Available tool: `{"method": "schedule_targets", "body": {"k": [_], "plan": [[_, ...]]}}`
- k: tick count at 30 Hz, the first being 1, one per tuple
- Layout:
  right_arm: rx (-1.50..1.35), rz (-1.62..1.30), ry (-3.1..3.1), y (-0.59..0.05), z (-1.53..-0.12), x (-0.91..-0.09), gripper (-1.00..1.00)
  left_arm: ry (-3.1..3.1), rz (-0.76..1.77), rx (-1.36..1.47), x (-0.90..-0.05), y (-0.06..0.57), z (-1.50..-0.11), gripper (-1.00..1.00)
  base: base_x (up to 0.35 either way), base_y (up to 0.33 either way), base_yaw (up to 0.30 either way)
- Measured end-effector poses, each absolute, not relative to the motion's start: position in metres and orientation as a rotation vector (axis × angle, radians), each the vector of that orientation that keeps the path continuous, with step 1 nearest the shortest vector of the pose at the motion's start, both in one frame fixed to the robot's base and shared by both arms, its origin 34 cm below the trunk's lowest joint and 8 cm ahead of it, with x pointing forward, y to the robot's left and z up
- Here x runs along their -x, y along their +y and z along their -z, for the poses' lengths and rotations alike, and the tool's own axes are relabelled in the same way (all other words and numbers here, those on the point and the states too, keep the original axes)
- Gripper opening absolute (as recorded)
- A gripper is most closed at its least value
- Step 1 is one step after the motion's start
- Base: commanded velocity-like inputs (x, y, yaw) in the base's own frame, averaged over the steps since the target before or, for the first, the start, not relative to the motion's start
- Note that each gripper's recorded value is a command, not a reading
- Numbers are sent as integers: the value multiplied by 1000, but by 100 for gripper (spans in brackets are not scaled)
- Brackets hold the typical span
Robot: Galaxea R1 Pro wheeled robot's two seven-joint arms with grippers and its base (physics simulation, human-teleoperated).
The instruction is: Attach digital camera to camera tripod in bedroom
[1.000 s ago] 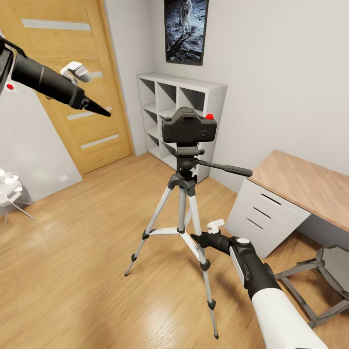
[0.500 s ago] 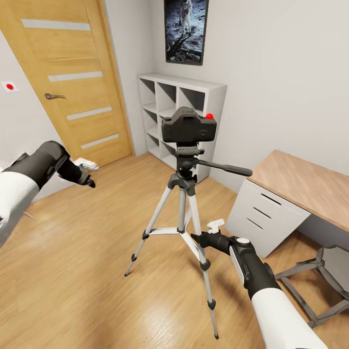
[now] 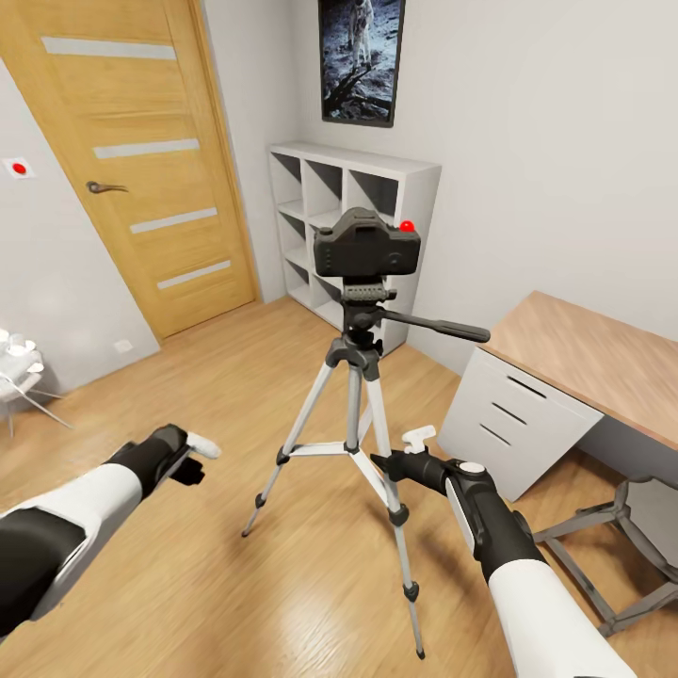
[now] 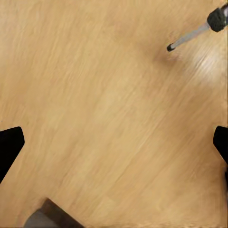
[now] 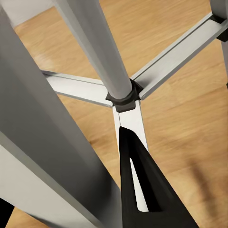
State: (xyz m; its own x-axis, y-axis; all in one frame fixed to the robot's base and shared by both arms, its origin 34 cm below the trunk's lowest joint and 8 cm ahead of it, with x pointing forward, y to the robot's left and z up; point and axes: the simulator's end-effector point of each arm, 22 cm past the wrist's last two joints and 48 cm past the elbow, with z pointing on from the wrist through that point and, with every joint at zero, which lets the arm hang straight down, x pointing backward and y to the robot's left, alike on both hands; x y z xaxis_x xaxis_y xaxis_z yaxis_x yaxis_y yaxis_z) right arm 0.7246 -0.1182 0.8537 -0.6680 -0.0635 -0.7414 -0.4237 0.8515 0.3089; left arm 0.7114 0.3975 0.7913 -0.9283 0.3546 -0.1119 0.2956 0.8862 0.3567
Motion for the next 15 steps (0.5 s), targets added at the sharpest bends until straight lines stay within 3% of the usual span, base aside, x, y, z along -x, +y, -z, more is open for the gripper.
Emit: {"method": "schedule_targets", "body": {"k": [15], "plan": [[352, -599, 2250, -118, -854, -724, -100, 3131, -92, 103, -474, 363, -644, 100, 0, 0, 0]]}}
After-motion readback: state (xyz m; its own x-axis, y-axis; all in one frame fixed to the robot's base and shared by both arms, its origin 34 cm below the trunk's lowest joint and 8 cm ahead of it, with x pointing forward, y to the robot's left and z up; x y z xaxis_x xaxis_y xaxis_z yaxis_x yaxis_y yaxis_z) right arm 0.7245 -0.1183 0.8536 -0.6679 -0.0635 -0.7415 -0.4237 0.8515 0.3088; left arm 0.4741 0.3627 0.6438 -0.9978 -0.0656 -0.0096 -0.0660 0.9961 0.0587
